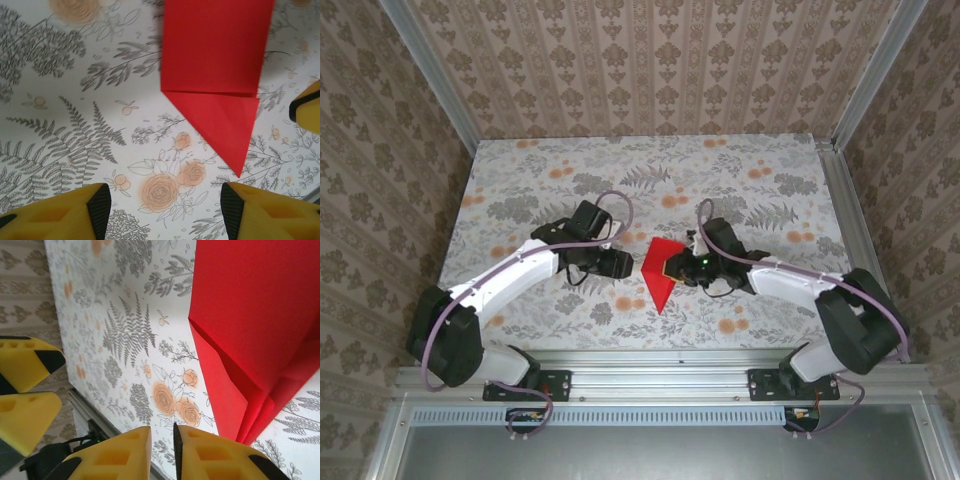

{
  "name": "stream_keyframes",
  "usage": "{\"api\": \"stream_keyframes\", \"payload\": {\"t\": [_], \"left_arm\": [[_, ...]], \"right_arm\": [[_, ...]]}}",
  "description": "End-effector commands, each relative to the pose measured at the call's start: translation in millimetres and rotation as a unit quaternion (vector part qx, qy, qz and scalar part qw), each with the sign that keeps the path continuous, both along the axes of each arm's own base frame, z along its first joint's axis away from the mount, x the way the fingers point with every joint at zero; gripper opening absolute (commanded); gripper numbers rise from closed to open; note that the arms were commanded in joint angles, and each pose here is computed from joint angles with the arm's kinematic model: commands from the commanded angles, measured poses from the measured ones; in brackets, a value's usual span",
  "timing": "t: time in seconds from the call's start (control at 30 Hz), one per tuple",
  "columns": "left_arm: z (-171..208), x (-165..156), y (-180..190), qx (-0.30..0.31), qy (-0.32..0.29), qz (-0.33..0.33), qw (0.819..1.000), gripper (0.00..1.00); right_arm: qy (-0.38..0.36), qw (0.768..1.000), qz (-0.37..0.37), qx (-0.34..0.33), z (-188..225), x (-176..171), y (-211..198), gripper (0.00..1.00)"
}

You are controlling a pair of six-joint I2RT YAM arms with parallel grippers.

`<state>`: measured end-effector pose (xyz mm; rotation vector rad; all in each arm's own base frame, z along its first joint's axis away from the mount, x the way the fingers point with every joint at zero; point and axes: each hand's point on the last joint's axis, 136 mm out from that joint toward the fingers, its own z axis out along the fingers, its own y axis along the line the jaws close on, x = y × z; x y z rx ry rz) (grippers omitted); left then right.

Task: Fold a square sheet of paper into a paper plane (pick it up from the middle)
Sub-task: Fold the wing for the fifth time at the center of the table.

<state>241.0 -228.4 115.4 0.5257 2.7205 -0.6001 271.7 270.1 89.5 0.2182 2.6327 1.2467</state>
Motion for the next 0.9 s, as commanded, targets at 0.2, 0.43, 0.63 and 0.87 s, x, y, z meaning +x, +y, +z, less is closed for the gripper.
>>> {"api": "stream_keyframes", "payload": {"t": [0.2,0.43,0.63,0.87], "left_arm": [[-6,3,8,-0.045,0.027,0.030,0.998,0.63],[-10,4,8,-0.056,0.038,0.031,0.997,0.63],[-13,5,2,-0.067,0.049,0.031,0.996,0.63],[-19,5,-4,-0.082,0.066,0.035,0.994,0.63]], "right_arm": [[0.003,0.998,0.015,-0.058,-35,11,11,0.18],[0.014,0.994,0.021,-0.102,-55,8,-1,0.16],[0.024,0.994,0.014,-0.103,-70,4,-11,0.12],[0.023,0.997,0.018,-0.077,-77,1,-11,0.06]]}}
